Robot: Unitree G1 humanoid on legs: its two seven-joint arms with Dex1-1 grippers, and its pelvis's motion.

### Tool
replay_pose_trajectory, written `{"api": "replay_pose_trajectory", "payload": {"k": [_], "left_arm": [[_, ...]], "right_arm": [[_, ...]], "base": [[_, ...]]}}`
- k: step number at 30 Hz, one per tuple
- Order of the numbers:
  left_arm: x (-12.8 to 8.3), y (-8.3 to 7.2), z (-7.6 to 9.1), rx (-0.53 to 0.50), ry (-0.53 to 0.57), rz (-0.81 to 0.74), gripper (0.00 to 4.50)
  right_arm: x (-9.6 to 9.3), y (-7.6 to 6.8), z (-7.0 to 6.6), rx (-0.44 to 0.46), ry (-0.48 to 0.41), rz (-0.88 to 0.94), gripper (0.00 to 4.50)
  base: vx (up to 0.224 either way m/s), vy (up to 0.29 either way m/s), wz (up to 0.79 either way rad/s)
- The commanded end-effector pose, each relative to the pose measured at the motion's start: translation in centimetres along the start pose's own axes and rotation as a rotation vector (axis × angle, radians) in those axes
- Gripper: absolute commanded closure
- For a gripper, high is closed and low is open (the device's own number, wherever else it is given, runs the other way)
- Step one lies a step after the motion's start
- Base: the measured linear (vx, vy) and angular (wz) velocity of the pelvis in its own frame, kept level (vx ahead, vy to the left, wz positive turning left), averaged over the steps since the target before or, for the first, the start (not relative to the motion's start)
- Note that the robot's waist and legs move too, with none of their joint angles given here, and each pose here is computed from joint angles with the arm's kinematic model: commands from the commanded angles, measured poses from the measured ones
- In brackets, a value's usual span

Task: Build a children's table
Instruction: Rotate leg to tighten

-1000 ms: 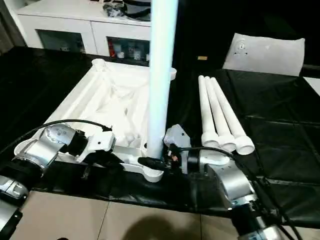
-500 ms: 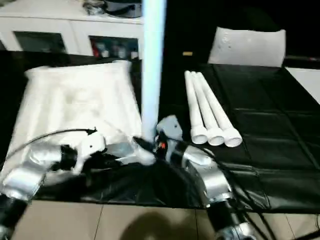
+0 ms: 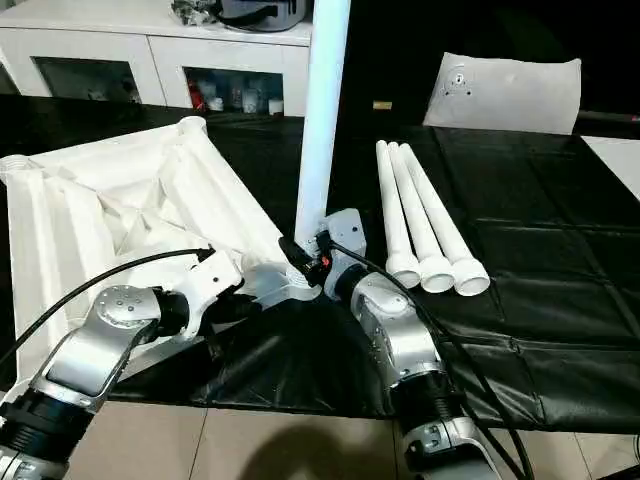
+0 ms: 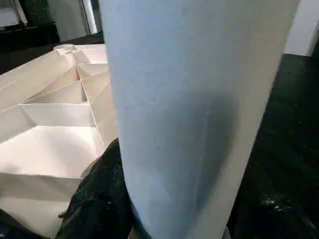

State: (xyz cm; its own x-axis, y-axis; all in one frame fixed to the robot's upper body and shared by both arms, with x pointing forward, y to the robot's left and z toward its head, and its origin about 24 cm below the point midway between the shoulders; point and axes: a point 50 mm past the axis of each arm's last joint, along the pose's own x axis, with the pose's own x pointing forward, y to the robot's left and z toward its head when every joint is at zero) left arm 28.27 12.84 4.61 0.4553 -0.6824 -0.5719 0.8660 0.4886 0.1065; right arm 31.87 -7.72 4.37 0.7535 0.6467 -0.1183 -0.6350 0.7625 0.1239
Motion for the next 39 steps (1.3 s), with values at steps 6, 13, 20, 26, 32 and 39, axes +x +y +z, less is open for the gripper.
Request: {"api": "replay_pose_trajectory", "payload": {"k": [6,13,20,26,32,39], "left_arm": [[0.7,0.1,1.4,0.095,-0.013,-0.016,4.5],[0.5,0.7,0.8,0.116,0.009,-0.025,4.5],[0.2,1.7,0.3,0.163,0.035,-0.088,4.5],[-0.2,1.6,0.0,0.24,0.036,-0.221,4.5],[-0.9,1.4,-0.6,0.341,0.084,-0.413,4.5],[-1.2,1.5,-0.6,0.401,0.116,-0.499,4.5]], "right_arm": [[-0.4,1.5,-4.4,0.071,0.178,0.054,1.42],[-1.8,1.0,-4.2,0.08,0.141,0.088,0.78],[-6.0,-0.8,-4.2,0.004,0.172,0.159,0.22],[-8.8,-2.5,-2.1,-0.054,0.124,0.219,0.1],[-10.3,-3.4,-0.3,-0.16,0.162,0.327,0.1],[-9.8,-3.6,0.6,-0.208,0.185,0.401,0.1]], "base": [[0.0,0.0,0.0],[0.0,0.0,0.0],[0.0,0.0,0.0],[0.0,0.0,0.0],[0.0,0.0,0.0],[0.0,0.0,0.0]]}}
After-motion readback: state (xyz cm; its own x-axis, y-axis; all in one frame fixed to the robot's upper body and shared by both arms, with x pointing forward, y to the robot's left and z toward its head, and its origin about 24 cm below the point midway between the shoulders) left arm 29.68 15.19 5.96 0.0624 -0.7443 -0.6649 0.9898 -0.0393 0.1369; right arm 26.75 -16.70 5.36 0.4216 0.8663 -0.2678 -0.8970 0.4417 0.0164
